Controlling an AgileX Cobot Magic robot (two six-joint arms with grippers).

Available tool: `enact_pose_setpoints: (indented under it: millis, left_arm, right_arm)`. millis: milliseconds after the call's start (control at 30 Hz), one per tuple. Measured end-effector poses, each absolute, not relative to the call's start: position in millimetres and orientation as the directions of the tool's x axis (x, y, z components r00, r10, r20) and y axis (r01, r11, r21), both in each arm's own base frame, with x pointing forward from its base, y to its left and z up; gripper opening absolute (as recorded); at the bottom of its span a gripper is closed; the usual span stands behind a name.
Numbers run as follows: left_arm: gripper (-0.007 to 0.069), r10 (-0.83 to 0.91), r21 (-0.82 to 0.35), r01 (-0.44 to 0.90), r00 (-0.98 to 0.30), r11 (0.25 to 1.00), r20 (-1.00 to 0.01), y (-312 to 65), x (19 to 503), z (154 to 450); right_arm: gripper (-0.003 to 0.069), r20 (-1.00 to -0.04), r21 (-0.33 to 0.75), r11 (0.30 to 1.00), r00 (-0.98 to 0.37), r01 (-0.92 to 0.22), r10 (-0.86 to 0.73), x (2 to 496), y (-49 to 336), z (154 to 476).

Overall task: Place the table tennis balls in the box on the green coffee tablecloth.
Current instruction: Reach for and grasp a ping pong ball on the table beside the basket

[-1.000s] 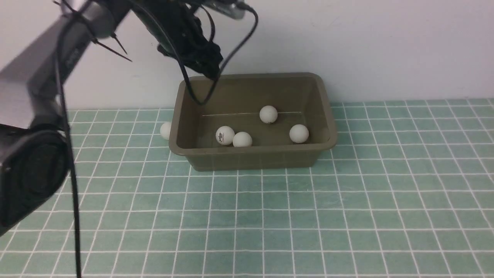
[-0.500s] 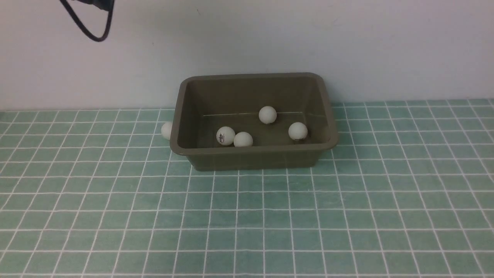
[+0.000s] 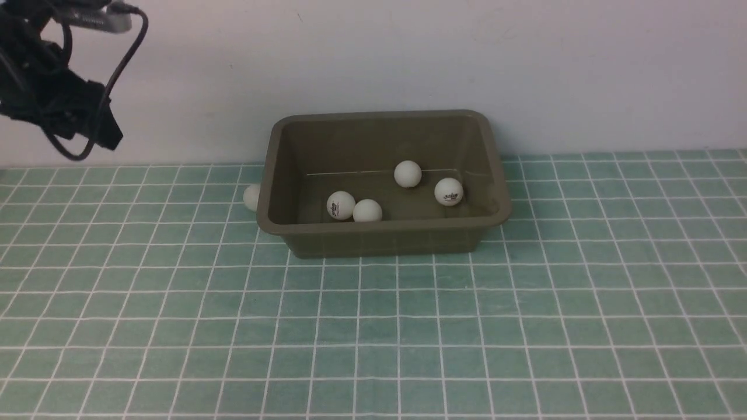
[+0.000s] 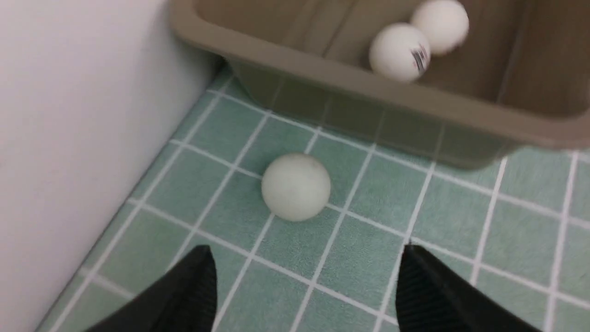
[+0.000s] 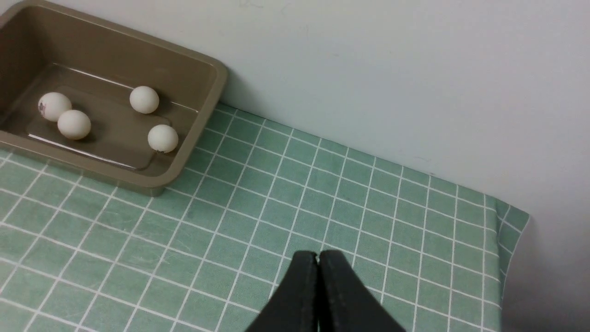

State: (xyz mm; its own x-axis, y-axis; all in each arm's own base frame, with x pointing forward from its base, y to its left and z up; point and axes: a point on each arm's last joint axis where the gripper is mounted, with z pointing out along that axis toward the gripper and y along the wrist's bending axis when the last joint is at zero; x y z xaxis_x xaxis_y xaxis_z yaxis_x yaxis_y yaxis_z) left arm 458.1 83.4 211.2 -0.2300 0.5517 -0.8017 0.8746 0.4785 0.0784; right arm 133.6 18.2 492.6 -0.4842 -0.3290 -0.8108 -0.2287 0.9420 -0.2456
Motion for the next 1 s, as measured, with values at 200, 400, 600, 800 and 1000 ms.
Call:
enact_pose_setpoints:
  millis: [200,400,600,800,1000]
  left_arm:
    - [0.0470,0.525,0.126,0.909,-0.112,0.398,-0.844,66,473,167]
    - [0.0470,0.462,0.126,0.871,-0.124,0.474,-0.878,42,489,158]
    - [0.0470,0.486,0.157,0.853,-0.124,0.498,-0.865,18,499,153]
    - [0.0470,0.456,0.135,0.814,-0.171,0.565,-0.873,18,504,153]
    - [0.0470,0.399,0.026,0.804,-0.266,0.594,-0.877,18,504,134]
  right_arm:
    - [-0.0018,-0.811,-0.243,0.942,-0.484,-0.230,-0.327,134,18,493]
    - [-0.0018,-0.812,-0.241,0.943,-0.485,-0.228,-0.325,134,18,493]
    - [-0.0018,-0.812,-0.241,0.943,-0.485,-0.228,-0.324,134,18,493]
    - [-0.0018,-0.812,-0.240,0.943,-0.485,-0.229,-0.324,134,18,493]
    - [-0.0018,-0.812,-0.239,0.944,-0.485,-0.229,-0.324,134,19,493]
